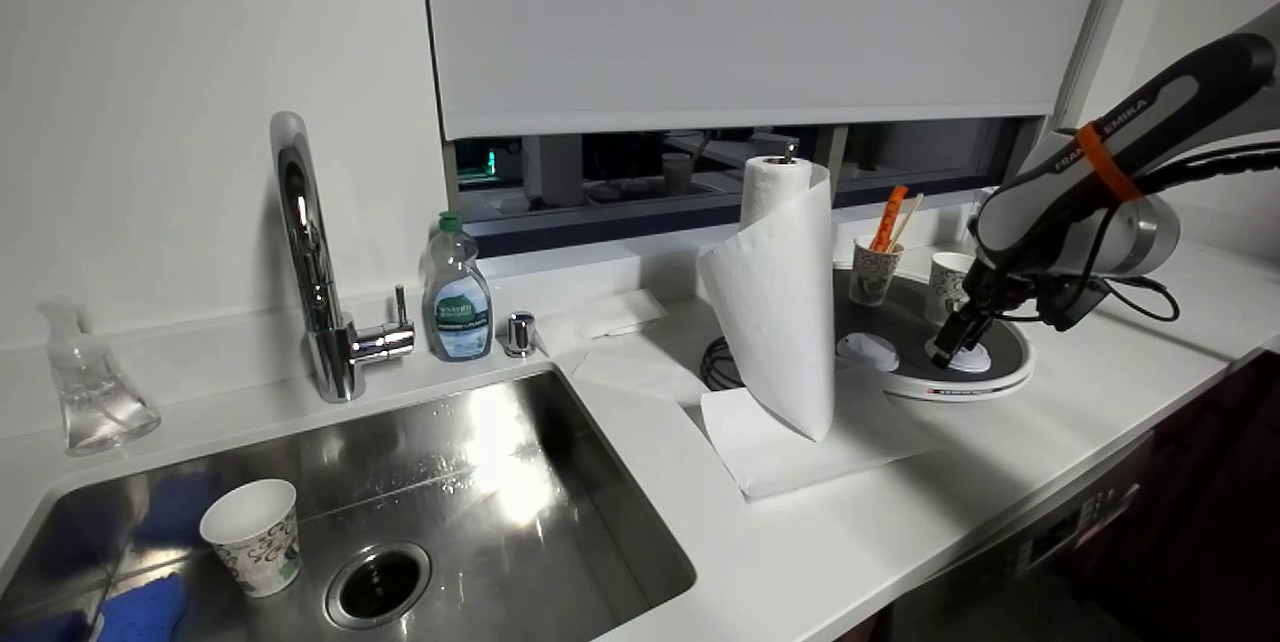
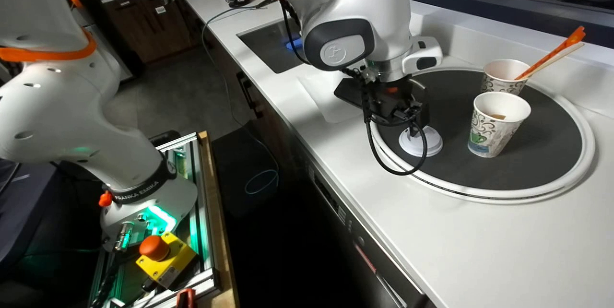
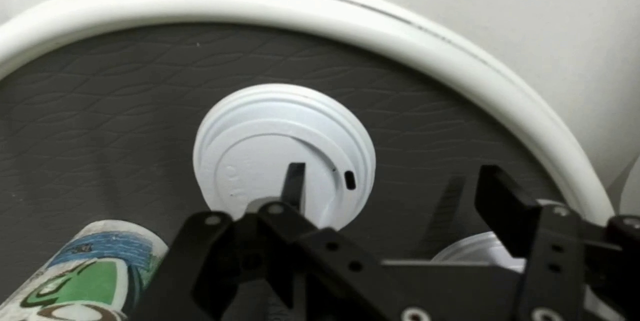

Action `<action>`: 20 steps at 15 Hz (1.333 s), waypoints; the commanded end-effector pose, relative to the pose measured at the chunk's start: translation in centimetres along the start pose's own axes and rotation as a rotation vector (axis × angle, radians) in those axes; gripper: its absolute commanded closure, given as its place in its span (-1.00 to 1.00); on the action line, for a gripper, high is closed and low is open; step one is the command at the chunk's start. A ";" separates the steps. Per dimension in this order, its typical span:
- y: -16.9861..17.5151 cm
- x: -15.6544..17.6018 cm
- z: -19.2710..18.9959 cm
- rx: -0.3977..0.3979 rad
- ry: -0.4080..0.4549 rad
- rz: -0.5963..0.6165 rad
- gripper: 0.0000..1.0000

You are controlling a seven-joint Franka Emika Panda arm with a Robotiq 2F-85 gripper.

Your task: Move the coffee cup on the right backwards then place the cup on the left forwards and put the white lid on top of the coffee cup at the front.

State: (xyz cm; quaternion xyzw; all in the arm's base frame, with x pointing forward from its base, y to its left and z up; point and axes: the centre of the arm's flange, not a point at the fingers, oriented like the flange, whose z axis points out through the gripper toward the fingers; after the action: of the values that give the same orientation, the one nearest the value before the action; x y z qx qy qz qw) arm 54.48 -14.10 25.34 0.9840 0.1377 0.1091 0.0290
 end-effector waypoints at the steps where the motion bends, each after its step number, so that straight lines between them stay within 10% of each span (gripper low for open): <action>1: 0.3 -1.2 -0.1 -0.039 0.053 -0.048 -0.98; 7: 0.1 0.5 0.1 -0.046 0.035 -0.053 -1.00; 20: -0.7 1.1 1.9 -0.021 0.004 -0.061 -0.03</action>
State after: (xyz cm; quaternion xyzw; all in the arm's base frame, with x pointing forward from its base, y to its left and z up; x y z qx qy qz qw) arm 55.25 -13.11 24.27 0.9763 0.1729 0.1217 0.0468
